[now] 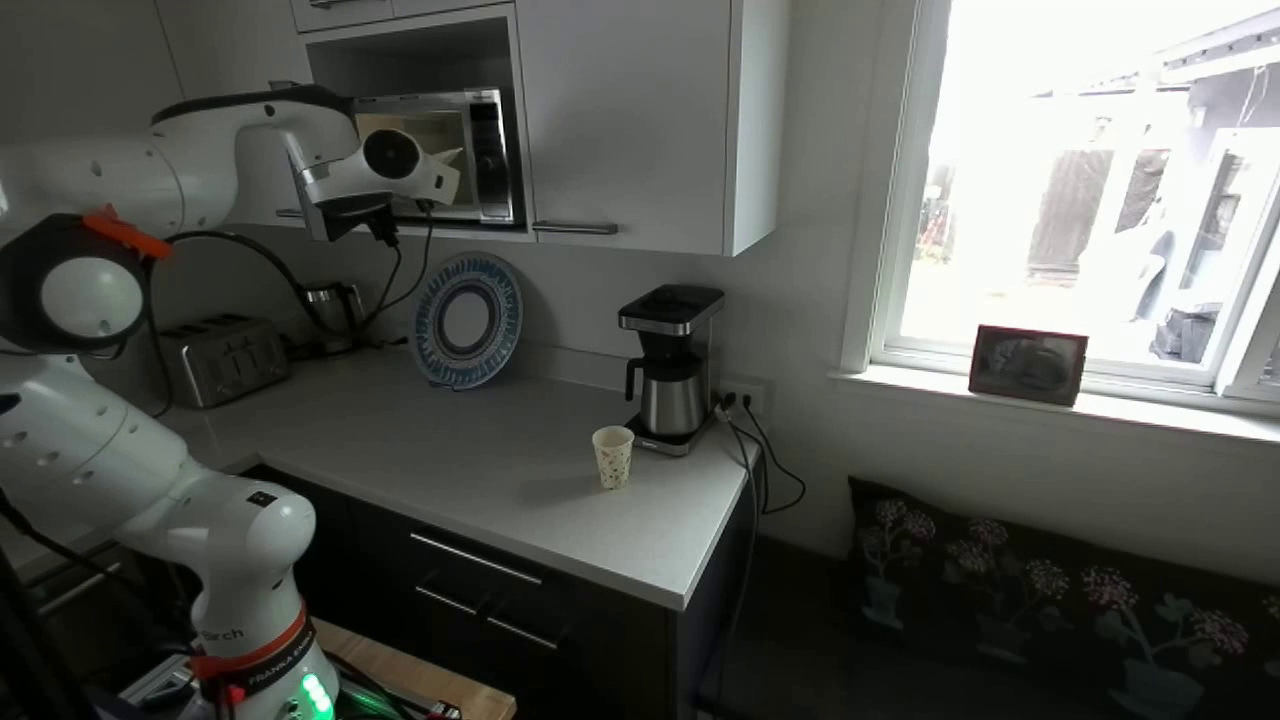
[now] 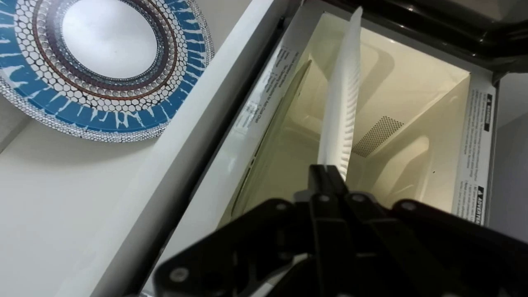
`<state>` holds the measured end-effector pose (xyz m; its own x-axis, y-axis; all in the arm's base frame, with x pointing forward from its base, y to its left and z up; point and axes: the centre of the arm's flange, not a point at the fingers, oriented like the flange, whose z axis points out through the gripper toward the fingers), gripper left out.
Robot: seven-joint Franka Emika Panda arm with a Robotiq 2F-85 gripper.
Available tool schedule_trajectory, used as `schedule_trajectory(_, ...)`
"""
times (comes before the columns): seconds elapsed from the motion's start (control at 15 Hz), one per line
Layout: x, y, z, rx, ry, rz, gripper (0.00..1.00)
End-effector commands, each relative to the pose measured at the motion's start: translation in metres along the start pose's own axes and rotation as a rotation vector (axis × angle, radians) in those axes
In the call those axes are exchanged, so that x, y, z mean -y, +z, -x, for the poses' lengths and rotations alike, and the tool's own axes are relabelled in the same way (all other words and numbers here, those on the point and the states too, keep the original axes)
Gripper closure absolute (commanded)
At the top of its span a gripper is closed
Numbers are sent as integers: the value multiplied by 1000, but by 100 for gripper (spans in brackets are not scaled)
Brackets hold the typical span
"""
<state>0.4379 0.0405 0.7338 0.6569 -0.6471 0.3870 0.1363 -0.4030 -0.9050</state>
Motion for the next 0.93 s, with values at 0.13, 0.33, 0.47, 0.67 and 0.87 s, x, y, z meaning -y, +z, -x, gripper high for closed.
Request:
schedule_trajectory(0.13, 9, 22, -21, 10, 77, 24, 100)
schedule_trajectory(0.33, 9, 34, -26, 30, 120, 37, 100)
schedule_trajectory(0.47, 12, 42, -27, 40, 129, 66, 100)
schedule_trajectory(0.67, 21, 54, -27, 53, 117, 117, 100)
schedule_trajectory(0.87, 28, 63, -29, 50, 117, 152, 100)
